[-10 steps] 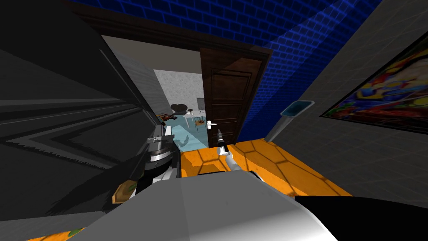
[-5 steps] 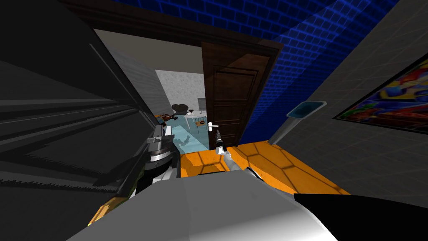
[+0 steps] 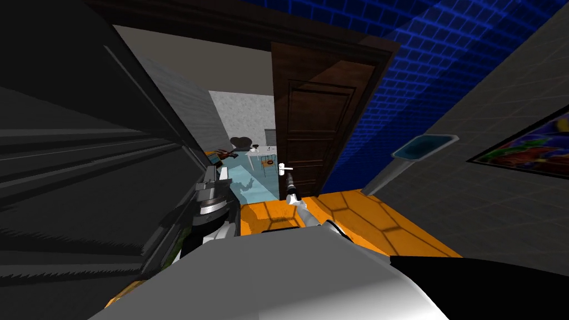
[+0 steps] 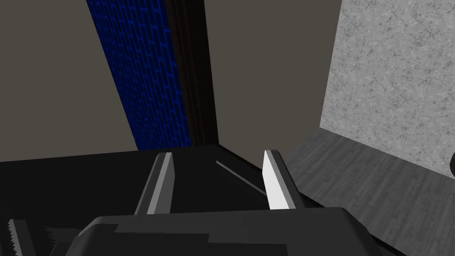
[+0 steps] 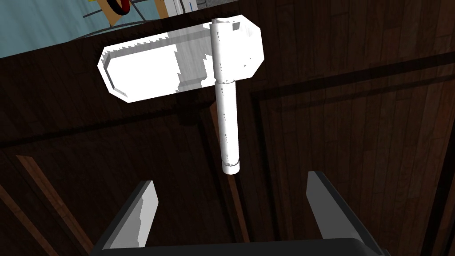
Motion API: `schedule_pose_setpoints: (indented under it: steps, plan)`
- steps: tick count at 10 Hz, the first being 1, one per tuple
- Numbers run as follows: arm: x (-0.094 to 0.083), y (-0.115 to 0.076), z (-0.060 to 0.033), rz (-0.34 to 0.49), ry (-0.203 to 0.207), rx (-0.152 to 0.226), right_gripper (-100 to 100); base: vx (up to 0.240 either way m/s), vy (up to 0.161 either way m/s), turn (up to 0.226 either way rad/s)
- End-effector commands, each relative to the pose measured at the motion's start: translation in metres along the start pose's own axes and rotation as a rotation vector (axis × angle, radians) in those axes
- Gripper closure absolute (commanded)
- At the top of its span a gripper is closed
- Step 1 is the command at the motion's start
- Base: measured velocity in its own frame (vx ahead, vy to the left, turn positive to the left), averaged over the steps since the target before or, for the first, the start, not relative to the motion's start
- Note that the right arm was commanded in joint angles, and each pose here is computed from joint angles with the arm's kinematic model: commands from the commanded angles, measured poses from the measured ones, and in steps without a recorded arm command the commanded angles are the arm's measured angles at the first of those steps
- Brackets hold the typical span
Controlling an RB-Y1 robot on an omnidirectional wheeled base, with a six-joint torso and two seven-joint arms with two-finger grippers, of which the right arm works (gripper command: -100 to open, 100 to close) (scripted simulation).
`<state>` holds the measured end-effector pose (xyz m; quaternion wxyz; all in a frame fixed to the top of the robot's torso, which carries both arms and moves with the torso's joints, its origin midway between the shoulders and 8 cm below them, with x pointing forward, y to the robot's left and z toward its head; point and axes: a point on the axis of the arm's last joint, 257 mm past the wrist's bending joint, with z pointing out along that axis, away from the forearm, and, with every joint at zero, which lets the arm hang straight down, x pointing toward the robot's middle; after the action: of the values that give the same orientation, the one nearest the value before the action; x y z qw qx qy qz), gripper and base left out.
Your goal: Pull the door open
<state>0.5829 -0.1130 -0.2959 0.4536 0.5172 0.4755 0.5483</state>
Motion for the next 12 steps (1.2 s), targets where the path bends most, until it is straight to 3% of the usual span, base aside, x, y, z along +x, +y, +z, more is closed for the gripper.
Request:
schedule_pose_setpoints:
  steps: [1,6,12]
  plan:
    - [-0.011,0.000,0.0017,-0.006,-0.016,-0.001,-100,-0.054,-0.078,0.269]
    - [-0.068,0.005,0.0070,-0.025,-0.101,-0.011,-100,-0.092,-0.067,0.306]
    - [-0.147,0.016,0.0082,-0.038,-0.231,-0.028,-100,-0.094,0.016,0.301]
